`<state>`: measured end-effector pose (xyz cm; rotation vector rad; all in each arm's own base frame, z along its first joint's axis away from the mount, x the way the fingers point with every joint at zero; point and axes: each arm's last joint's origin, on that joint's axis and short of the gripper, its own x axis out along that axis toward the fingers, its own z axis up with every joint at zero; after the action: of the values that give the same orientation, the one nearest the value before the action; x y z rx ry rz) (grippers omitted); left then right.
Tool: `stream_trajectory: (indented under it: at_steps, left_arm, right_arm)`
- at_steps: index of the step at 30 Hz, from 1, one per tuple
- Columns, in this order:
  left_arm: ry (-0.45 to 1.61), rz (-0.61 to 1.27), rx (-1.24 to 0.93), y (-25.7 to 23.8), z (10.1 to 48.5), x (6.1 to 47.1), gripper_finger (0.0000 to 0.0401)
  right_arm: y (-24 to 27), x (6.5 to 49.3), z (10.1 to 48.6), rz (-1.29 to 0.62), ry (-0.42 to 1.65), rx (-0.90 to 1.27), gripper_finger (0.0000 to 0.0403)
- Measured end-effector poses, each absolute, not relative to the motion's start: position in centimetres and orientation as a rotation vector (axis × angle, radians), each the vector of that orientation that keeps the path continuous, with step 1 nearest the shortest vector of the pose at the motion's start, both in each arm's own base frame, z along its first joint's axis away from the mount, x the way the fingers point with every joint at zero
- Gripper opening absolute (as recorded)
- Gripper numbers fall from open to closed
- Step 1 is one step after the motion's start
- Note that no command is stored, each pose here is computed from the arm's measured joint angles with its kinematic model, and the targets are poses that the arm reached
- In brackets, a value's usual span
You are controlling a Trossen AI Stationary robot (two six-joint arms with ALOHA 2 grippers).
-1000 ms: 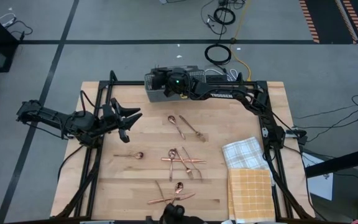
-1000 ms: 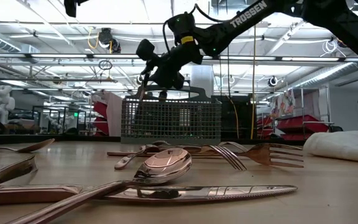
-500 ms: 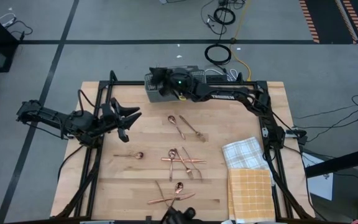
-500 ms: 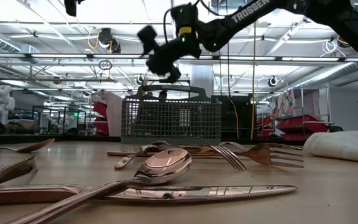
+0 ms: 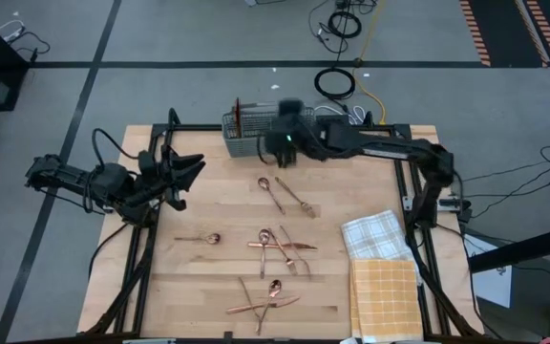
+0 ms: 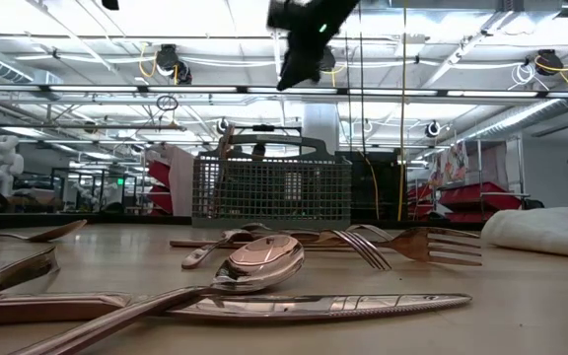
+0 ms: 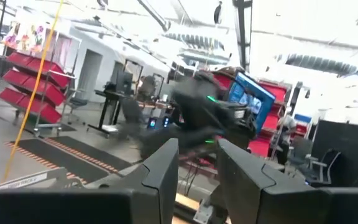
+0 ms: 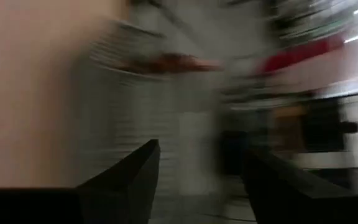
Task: Sort silverware
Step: Put the center bronze fork into the gray silverware rack
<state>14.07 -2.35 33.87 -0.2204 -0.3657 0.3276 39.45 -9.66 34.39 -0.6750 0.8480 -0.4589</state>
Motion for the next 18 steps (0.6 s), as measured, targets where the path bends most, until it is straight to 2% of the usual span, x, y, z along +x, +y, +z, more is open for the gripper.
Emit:
stream_trajectory:
  at_steps: [3,5,7,11,18]
  left_arm:
    - [-0.376,0.327,-0.225,-2.3,34.0,13.8,0.0114]
    - [-0.373,0.327,-0.222,-2.3,34.0,13.7,0.0114]
    - [-0.368,0.328,-0.218,-2.3,34.0,13.7,0.0114]
    - [-0.367,0.328,-0.219,-2.3,34.0,13.7,0.0114]
    - [-0.367,0.324,-0.221,-2.3,34.0,13.8,0.0114]
  right_arm:
    - [-5.9,37.5,34.8,-0.268,0.848,-0.226,0.0203]
    - [-3.2,37.0,34.6,-0.175,0.887,-0.054,0.0203]
    - [-0.1,37.2,34.0,-0.132,0.924,-0.006,0.0203]
    - [5.0,37.6,31.9,-0.169,0.998,-0.076,0.0203]
    - [8.8,38.6,26.2,-0.353,1.182,0.024,0.0203]
